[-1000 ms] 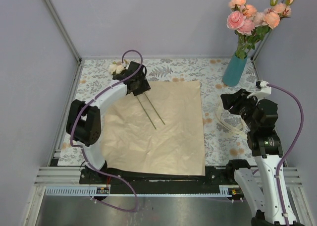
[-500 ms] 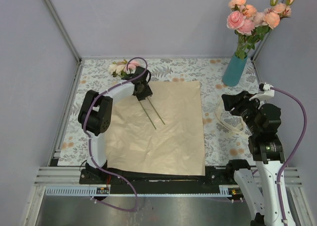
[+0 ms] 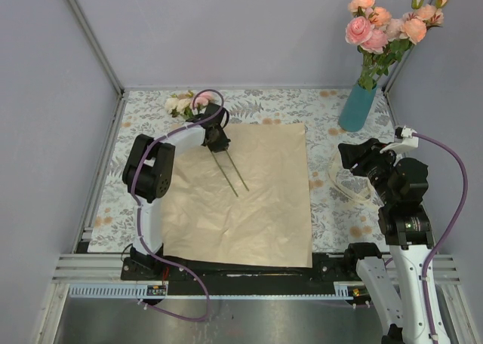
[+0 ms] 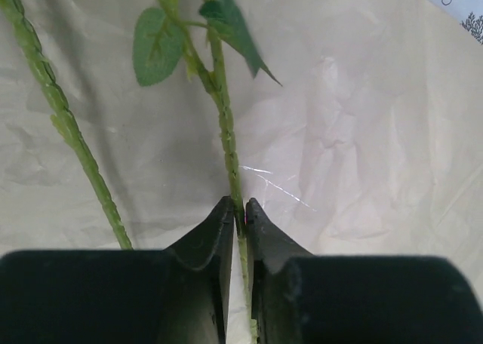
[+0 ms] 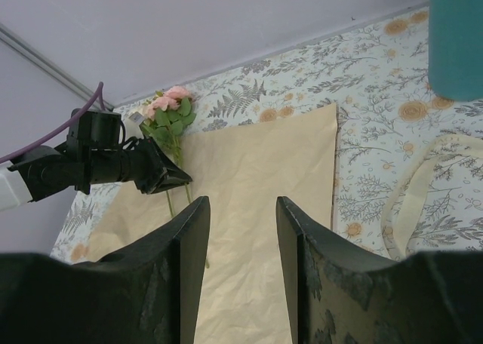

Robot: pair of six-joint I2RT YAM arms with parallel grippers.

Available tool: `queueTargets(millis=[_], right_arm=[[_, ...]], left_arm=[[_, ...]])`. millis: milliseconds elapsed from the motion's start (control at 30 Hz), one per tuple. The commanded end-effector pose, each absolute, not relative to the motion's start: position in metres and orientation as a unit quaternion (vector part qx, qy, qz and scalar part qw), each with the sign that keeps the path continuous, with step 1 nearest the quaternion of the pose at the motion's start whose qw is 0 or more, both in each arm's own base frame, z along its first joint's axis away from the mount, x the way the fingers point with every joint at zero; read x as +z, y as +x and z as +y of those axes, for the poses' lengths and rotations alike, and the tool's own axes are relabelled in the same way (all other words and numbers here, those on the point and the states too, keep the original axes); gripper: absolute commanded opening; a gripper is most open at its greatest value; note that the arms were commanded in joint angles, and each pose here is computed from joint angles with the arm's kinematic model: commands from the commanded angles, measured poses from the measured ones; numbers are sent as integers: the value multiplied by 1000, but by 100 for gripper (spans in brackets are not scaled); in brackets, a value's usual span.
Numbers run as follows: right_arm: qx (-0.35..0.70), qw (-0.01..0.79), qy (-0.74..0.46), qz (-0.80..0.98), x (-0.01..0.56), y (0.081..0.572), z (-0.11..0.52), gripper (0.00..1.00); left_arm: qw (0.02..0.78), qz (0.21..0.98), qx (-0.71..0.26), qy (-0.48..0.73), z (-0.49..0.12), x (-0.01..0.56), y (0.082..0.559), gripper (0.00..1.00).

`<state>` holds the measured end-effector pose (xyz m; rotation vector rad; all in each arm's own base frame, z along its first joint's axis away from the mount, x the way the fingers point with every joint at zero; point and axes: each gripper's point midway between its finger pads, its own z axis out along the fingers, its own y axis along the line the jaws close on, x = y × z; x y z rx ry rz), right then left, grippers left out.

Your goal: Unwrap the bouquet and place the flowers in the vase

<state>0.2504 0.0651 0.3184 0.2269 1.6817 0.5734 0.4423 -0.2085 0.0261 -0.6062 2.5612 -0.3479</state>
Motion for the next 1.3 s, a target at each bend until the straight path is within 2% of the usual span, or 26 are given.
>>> queueTargets(millis=[0, 67, 533, 867, 1000, 1133, 1267], right_arm=[[249, 641, 92, 720, 333, 250, 65, 49], [249, 641, 92, 721, 334, 250, 65, 49], [293, 628, 81, 716, 339, 242, 80, 50], [405, 604, 51, 684, 351, 240, 114, 52], [445, 589, 36, 674, 353, 240, 128, 53], [478, 586, 19, 654, 360, 243, 142, 55], [503, 569, -2, 650, 359, 248, 168, 57]], left_arm=[[271, 924, -156, -221, -213, 48, 459, 10], [279, 922, -160, -217, -214, 58, 459, 0], [389, 881, -234, -133, -219, 187, 455, 0], [402, 851, -338, 10, -236, 268, 381, 0], [393, 838, -370, 87, -238, 280, 340, 0], [410, 802, -419, 116, -246, 295, 308, 0], [390, 786, -455, 150, -258, 303, 284, 0]])
